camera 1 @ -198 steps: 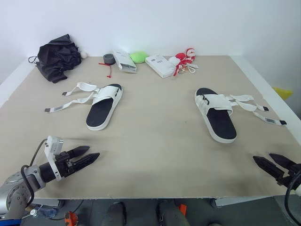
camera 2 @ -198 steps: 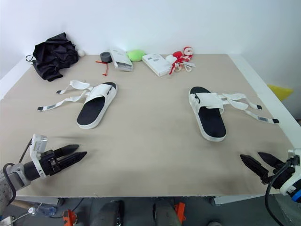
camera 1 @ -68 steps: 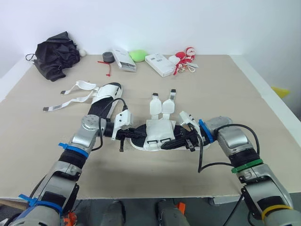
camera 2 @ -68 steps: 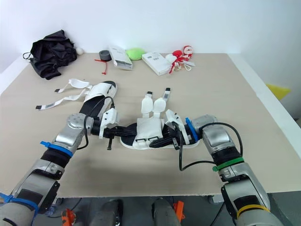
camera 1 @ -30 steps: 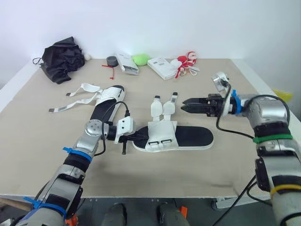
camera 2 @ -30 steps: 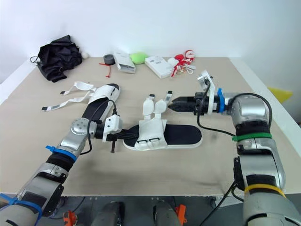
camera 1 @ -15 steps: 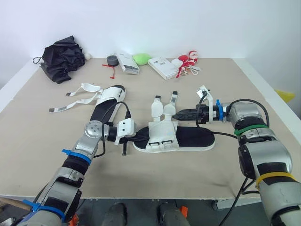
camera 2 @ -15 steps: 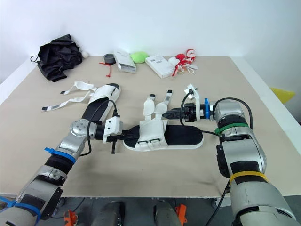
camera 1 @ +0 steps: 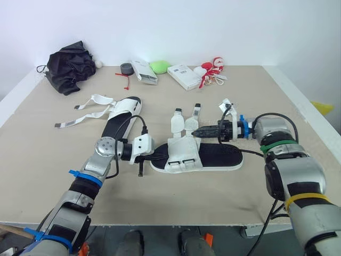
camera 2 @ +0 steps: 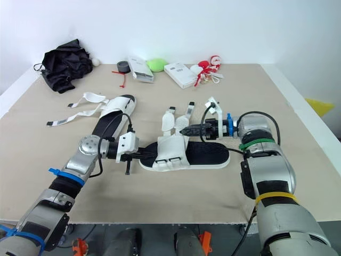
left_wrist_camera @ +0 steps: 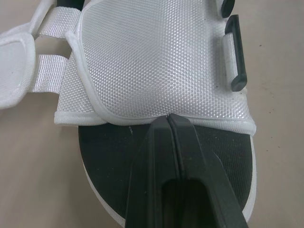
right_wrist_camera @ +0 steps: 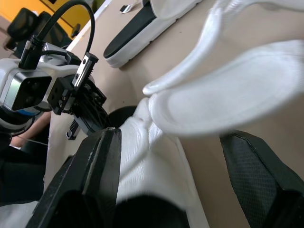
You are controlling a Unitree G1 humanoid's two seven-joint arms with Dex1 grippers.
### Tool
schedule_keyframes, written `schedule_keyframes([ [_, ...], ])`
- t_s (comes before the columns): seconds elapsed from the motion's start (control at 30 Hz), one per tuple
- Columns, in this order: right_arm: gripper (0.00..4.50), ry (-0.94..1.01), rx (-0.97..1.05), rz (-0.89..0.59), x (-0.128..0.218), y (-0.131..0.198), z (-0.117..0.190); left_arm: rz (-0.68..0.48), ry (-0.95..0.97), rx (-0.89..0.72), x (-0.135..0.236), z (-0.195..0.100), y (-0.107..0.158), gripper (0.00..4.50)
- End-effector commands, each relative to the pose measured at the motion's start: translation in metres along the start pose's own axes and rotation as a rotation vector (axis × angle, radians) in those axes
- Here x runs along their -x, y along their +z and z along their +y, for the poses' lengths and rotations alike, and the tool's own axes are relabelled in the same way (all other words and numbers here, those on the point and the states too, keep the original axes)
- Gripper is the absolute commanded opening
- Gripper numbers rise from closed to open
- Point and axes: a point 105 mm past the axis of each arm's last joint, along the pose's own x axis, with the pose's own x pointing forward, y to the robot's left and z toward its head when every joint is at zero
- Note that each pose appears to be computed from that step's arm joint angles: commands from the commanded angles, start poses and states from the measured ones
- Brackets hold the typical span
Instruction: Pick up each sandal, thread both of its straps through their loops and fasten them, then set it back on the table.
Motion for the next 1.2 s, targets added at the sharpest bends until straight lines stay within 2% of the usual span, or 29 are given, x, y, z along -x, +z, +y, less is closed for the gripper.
schedule_keyframes([
  [0.03, 3.53, -0.003, 0.017, -0.09, -0.006, 0.019, 0.003, 0.021, -0.057, 0.158, -0.002, -0.01, -0.018, 0.0],
  [0.23, 3.53, -0.018, 0.017, -0.192, -0.015, 0.037, 0.005, 0.075, -0.084, 0.168, 0.004, -0.011, -0.029, 0.0],
  [0.6, 3.53, -0.041, 0.001, -0.319, -0.031, 0.058, 0.008, 0.087, -0.09, 0.158, 0.002, -0.016, -0.036, 0.0],
  [0.7, 2.76, -0.043, 0.0, -0.342, -0.036, 0.061, 0.009, 0.087, -0.087, 0.156, 0.002, -0.016, -0.036, 0.0],
  [0.73, 2.16, -0.036, 0.002, -0.348, -0.036, 0.062, 0.01, 0.087, -0.086, 0.155, 0.003, -0.016, -0.036, 0.0],
  [0.8, 1.4, -0.026, 0.0, -0.356, -0.037, 0.063, 0.011, 0.087, -0.085, 0.157, 0.003, -0.016, -0.037, 0.0],
  [0.87, 0.26, -0.025, 0.007, -0.36, -0.037, 0.064, 0.011, 0.087, -0.085, 0.158, 0.003, -0.017, -0.037, 0.0],
  [0.93, 0.04, -0.064, 0.005, -0.359, -0.038, 0.064, 0.007, 0.085, -0.086, 0.161, 0.003, -0.018, -0.037, 0.0],
  [1.2, 0.04, -0.124, 0.06, -0.398, -0.032, 0.078, 0.005, 0.08, -0.099, 0.172, -0.001, -0.024, -0.039, 0.0],
])
